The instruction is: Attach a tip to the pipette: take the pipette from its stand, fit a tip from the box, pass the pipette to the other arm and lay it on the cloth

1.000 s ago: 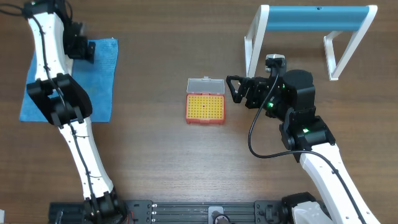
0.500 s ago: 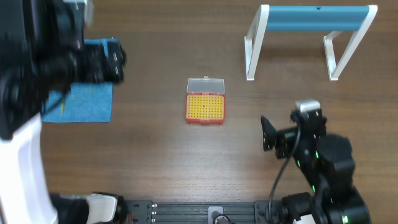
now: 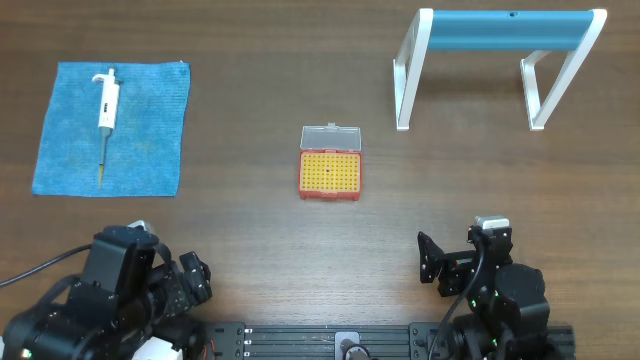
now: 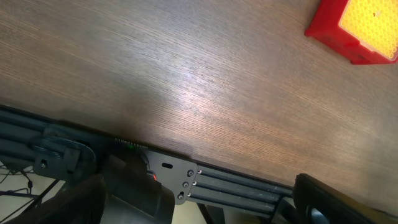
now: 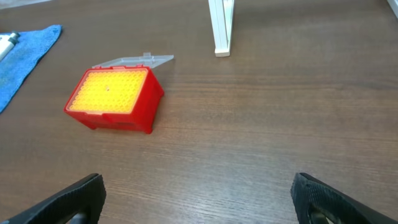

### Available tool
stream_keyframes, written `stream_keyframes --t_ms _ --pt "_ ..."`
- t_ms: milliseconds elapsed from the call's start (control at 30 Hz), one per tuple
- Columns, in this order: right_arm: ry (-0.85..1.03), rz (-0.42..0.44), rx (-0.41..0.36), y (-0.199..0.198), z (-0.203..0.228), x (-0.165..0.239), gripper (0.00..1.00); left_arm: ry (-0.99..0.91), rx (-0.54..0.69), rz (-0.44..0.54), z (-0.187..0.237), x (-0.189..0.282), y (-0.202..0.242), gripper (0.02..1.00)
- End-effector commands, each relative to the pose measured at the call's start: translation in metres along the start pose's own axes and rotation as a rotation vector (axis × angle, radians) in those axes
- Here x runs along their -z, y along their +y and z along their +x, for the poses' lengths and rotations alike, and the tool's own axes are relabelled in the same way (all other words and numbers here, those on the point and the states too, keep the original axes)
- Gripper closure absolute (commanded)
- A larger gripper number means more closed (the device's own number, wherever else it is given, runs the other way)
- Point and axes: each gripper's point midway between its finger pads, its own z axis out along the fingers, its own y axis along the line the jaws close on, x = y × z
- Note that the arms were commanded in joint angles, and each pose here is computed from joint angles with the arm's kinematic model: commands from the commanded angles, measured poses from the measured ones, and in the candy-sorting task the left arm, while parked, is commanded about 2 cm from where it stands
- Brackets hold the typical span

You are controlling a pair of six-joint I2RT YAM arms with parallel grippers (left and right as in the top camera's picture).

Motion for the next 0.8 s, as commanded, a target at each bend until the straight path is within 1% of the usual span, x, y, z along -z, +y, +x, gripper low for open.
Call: stream_keyframes --t_ms 33,67,100,133,167,200,233,267,300,333,367,400,433,500,533,600,733,767,800 --pt "-0.002 0.008 -0.011 -0.002 0.001 0.000 0.027 -0.015 0.013 -0.007 -0.001 -0.001 0.003 0.058" --pt "-0.002 0.008 -0.011 -0.002 0.001 0.000 0.027 -0.015 0.011 -0.009 -0.001 -0.001 0.003 0.023" --pt "-0.002 0.008 -0.011 -0.002 0.001 0.000 0.027 -0.029 0.012 -0.018 -0.003 -0.001 0.006 0.023" --pt "-0.002 0.008 -0.011 -0.002 0.001 0.000 0.029 -0.045 0.019 -0.009 -0.002 0.001 0.008 0.023" --pt "-0.002 0.008 -0.011 -0.002 0.001 0.000 0.027 -0.118 0.044 0.024 -0.011 0.005 0.007 0.023" --pt "-0.002 0.008 -0.011 -0.002 0.001 0.000 0.027 -0.266 0.003 0.100 -0.033 0.015 -0.004 0.023" --pt "-0.002 0.008 -0.011 -0.002 0.001 0.000 0.027 -0.422 -0.066 0.162 -0.055 0.029 -0.014 0.023" --pt "-0.002 0.008 -0.011 -0.002 0.001 0.000 0.027 -0.643 -0.146 0.209 -0.084 0.051 -0.024 0.023" --pt "-0.002 0.008 -0.011 -0.002 0.001 0.000 0.027 -0.797 -0.210 0.225 -0.104 0.065 -0.031 0.023" --pt "-0.002 0.008 -0.011 -0.002 0.001 0.000 0.027 -0.883 -0.249 0.229 -0.116 0.069 -0.035 0.023" --pt "-0.002 0.008 -0.011 -0.002 0.001 0.000 0.027 -0.987 -0.295 0.232 -0.130 0.068 -0.040 0.023" --pt "-0.002 0.008 -0.011 -0.002 0.001 0.000 0.027 -1.054 -0.302 0.246 -0.140 0.057 -0.043 0.023" --pt "-0.002 0.008 -0.011 -0.002 0.001 0.000 0.029 -1.152 -0.300 0.282 -0.152 0.044 -0.047 0.023" --pt "-0.002 0.008 -0.011 -0.002 0.001 0.000 0.027 -1.317 -0.296 0.348 -0.159 0.027 -0.049 0.023" --pt "-0.002 0.008 -0.011 -0.002 0.001 0.000 0.027 -1.339 -0.293 0.352 -0.154 0.011 -0.043 0.023" --pt "-0.002 0.008 -0.011 -0.002 0.001 0.000 0.027 -1.336 -0.277 0.322 -0.152 -0.005 -0.032 0.023" --pt "-0.002 0.008 -0.011 -0.002 0.001 0.000 0.027 -1.257 -0.277 0.292 -0.149 -0.047 -0.025 0.023" --pt "-0.002 0.008 -0.011 -0.002 0.001 0.000 0.027 -1.232 -0.290 0.302 -0.146 -0.057 -0.026 0.020" --pt "-0.002 0.008 -0.011 -0.002 0.001 0.000 0.027 -1.183 -0.342 0.362 -0.138 -0.070 -0.037 0.020"
